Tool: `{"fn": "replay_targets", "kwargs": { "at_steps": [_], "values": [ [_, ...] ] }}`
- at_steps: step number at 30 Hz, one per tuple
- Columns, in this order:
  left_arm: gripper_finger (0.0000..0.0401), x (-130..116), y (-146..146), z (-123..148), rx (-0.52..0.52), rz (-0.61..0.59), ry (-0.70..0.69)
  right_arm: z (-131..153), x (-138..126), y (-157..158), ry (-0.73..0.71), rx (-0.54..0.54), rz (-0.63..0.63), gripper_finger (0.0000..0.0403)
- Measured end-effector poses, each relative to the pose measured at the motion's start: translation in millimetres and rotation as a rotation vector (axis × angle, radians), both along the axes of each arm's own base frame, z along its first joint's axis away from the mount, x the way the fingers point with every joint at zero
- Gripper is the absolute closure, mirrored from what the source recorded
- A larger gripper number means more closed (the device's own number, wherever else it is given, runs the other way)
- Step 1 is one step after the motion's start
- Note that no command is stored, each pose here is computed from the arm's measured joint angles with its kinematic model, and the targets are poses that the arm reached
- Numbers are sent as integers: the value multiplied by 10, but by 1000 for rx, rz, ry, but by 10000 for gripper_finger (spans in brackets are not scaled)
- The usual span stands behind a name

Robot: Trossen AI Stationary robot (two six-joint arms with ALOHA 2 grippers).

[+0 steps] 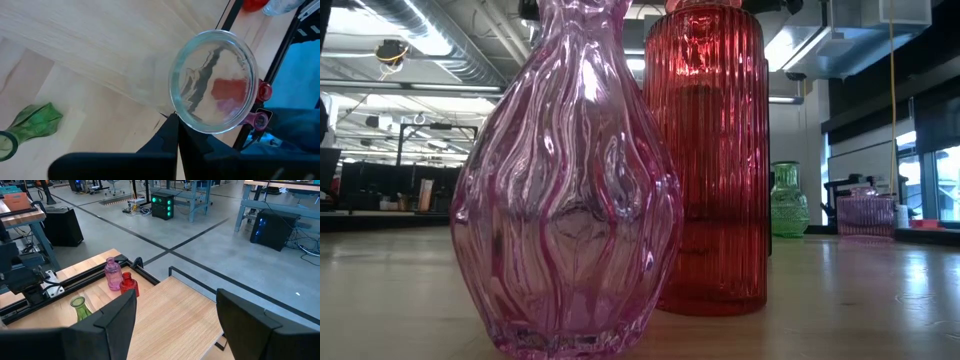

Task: Sort vases onto shelf
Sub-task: Put the top transparent vase on the shelf

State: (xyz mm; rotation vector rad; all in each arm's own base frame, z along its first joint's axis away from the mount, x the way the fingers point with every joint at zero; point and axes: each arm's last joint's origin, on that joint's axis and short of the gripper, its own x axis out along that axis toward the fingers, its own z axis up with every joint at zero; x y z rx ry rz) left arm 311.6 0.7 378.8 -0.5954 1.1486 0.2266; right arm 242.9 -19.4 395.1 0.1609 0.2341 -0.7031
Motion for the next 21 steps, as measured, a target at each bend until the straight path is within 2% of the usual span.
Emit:
{"fn": "replay_targets", "kwargs": {
  "at_steps": [18, 21],
  "values": [
    [401, 28, -6, 12, -17, -19, -32, 0, 0, 0, 0, 0, 0, 150],
    [401, -9, -2, -7, 5, -5, 12, -1, 0, 0, 1, 0, 0, 150]
  ]
}}
